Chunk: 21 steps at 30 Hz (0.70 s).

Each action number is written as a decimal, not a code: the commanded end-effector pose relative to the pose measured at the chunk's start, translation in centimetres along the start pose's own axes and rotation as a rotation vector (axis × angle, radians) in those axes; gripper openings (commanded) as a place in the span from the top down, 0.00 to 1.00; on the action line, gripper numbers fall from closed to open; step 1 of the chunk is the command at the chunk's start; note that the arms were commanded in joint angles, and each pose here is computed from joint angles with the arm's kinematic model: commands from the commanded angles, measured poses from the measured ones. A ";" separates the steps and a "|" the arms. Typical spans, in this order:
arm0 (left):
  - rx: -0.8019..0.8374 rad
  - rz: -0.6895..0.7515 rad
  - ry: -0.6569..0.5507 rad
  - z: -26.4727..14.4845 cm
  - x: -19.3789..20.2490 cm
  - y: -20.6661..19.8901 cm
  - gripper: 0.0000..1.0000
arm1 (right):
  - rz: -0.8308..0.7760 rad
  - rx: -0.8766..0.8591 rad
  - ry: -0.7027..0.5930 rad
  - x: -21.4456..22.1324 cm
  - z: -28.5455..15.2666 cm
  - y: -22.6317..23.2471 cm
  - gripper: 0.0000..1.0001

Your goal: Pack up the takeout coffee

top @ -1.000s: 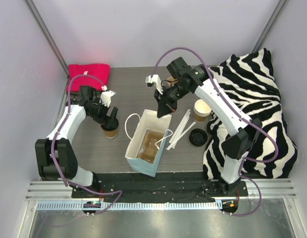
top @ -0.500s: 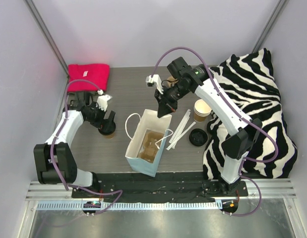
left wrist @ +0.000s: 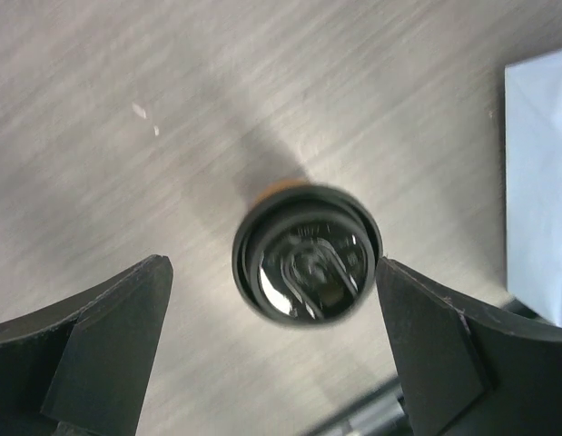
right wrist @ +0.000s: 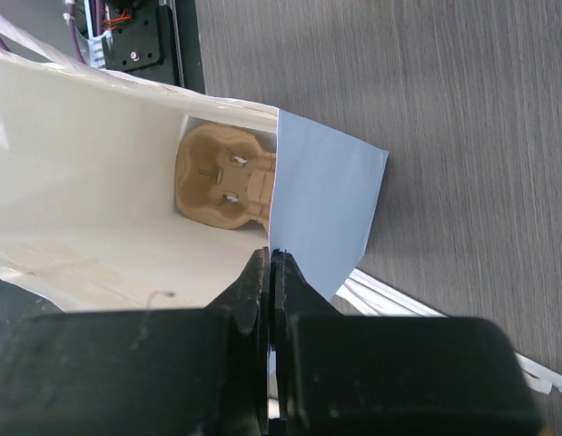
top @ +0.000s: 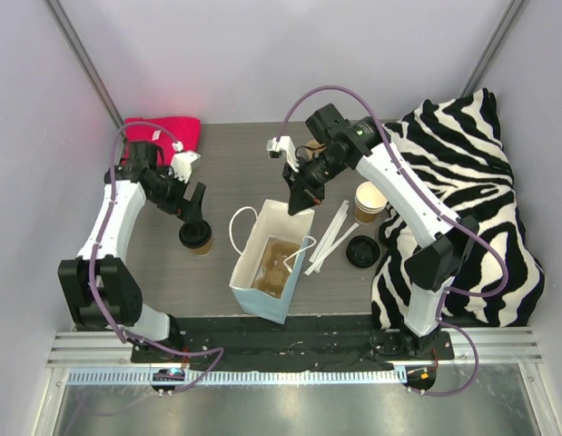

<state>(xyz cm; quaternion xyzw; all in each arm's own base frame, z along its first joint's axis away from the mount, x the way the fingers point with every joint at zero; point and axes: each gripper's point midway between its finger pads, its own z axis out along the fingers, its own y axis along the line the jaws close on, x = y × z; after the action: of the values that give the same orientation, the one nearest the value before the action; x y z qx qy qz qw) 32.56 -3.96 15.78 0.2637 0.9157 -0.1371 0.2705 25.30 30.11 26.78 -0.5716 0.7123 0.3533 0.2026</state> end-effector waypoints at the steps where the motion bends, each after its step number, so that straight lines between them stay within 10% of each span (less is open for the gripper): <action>1: -0.008 -0.030 0.139 -2.1 1.6 -0.6 0.00 | -0.042 0.004 -0.033 -1.0 -0.9 0.3 0.99; 21: -0.197 -0.298 0.370 -3.3 1.9 -2.3 0.00 | -0.037 0.003 -0.036 -1.4 -0.7 -0.1 0.99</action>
<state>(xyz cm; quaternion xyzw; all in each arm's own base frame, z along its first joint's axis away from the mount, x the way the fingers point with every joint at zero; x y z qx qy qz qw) 28.69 -4.37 17.09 0.1807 0.9762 -0.0639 0.1015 25.68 30.34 26.55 -0.5730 0.7122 0.3531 0.1993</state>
